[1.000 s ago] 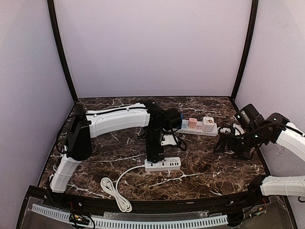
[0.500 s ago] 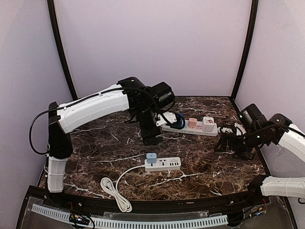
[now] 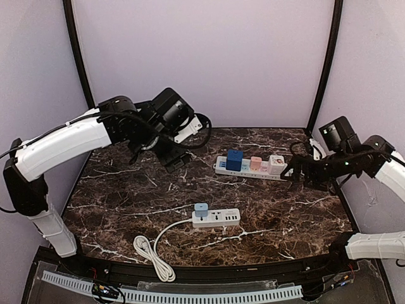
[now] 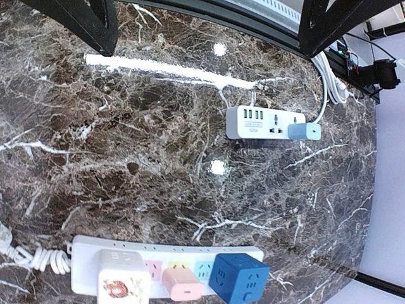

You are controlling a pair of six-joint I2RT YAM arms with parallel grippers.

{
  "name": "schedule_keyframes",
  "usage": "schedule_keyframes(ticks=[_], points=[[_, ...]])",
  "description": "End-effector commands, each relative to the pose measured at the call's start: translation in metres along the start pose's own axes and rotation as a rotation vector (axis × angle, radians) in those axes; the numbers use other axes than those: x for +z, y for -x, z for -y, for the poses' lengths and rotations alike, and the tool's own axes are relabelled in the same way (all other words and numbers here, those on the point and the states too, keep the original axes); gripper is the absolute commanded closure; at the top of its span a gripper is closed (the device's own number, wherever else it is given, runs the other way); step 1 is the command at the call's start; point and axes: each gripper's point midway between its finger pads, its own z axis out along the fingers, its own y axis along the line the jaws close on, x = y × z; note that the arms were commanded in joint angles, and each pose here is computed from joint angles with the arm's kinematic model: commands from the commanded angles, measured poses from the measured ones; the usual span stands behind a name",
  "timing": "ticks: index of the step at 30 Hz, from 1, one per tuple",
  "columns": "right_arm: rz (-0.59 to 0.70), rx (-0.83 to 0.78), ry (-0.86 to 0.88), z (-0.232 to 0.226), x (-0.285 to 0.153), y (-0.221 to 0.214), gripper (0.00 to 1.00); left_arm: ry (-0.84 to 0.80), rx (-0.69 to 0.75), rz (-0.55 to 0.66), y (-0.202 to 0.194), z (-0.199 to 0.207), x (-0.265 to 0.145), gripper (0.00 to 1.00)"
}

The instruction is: Insert the plug

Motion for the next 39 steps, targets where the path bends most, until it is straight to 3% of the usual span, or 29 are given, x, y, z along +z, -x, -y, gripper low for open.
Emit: schedule_keyframes(ticks=[1, 4, 10, 14, 24, 35, 39], points=[[0.104, -0.115, 0.063, -0.023, -0.018, 0.026, 0.01, 0.205, -0.13, 0.104, -0.017, -0.039, -0.021, 0.01], [0.182, -0.169, 0.083, -0.031, -0.03, 0.04, 0.01, 0.247, -0.223, 0.167, -0.036, -0.061, -0.04, 0.01], [0.276, -0.259, 0.108, -0.045, -0.047, 0.06, 0.01, 0.256, -0.335, 0.143, -0.09, -0.076, -0.043, 0.01], [0.307, -0.256, 0.067, -0.044, -0.049, 0.073, 0.01, 0.253, -0.486, 0.136, -0.127, -0.089, -0.039, 0.01], [0.238, -0.31, 0.094, -0.061, -0.025, 0.082, 0.01, 0.269, -0.815, 0.123, -0.212, -0.106, -0.015, 0.01], [0.365, -0.196, 0.098, -0.061, -0.023, 0.123, 0.01, 0.288, -0.892, 0.327, -0.194, -0.133, -0.021, 0.01], [0.411, -0.107, 0.096, -0.06, -0.027, 0.133, 0.01, 0.272, -0.92, 0.332, -0.192, -0.131, -0.013, 0.01]])
